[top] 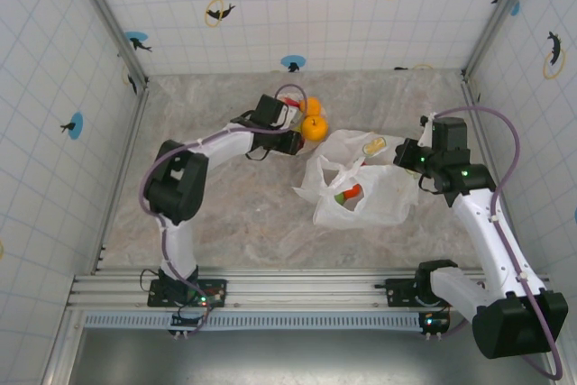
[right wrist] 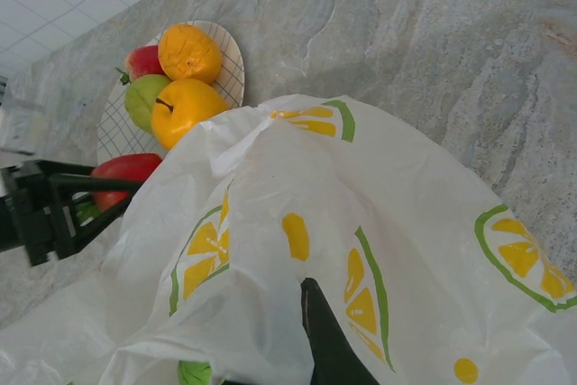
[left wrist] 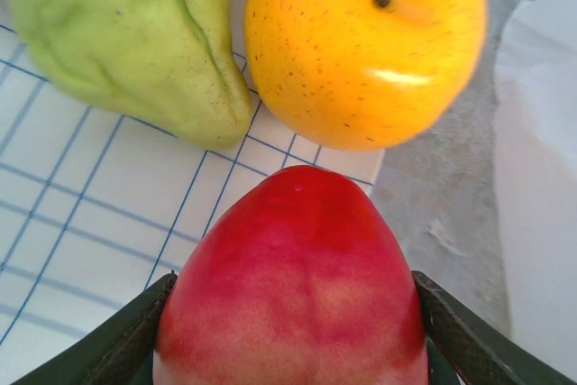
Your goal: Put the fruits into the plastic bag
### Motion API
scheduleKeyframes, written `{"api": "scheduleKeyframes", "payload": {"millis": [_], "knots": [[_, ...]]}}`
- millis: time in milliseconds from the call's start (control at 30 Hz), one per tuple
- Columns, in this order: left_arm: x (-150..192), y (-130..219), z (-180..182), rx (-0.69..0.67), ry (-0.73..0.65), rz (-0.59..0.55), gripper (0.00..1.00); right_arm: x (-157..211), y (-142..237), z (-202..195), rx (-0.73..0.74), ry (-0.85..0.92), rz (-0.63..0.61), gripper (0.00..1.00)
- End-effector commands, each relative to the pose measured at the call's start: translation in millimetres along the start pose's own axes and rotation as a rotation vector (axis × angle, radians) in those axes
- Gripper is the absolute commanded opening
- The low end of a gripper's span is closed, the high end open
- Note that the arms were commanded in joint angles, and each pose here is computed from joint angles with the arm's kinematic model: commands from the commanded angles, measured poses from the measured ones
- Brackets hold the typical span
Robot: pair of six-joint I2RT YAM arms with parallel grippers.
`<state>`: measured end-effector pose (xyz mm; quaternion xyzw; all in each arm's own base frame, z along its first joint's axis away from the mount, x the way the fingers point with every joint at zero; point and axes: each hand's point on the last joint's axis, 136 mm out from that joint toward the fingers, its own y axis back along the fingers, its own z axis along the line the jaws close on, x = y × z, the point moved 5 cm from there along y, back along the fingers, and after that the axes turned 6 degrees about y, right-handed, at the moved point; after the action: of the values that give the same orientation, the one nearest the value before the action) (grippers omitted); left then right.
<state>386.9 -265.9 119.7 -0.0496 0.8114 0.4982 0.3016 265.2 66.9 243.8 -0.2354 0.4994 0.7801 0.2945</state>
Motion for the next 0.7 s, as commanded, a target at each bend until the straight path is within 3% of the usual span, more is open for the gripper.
{"api": "scheduleKeyframes", "payload": {"millis": [0, 133, 333, 500, 667], "knots": [[-6.1, 38.3, -4.7, -0.012, 0.001, -0.092, 0.52, -4.6, -1.4, 0.7, -0.013, -0.001, -0.024, 0.00], [16.4, 75.2, -11.9, 0.023, 0.002, -0.110, 0.51, -6.1, -2.2, 1.4, -0.016, -0.003, -0.026, 0.00], [75.1, 127.2, -34.6, 0.198, -0.009, -0.120, 0.51, -9.2, -5.2, 3.2, -0.031, -0.009, -0.031, 0.00], [109.0, 168.7, -63.5, 0.340, -0.082, -0.132, 0.51, -10.0, -7.8, 6.5, -0.058, -0.025, -0.036, 0.00], [124.2, 187.8, -92.3, 0.436, -0.174, -0.118, 0.51, -8.3, -7.2, 8.7, -0.072, -0.038, -0.045, 0.00]]}}
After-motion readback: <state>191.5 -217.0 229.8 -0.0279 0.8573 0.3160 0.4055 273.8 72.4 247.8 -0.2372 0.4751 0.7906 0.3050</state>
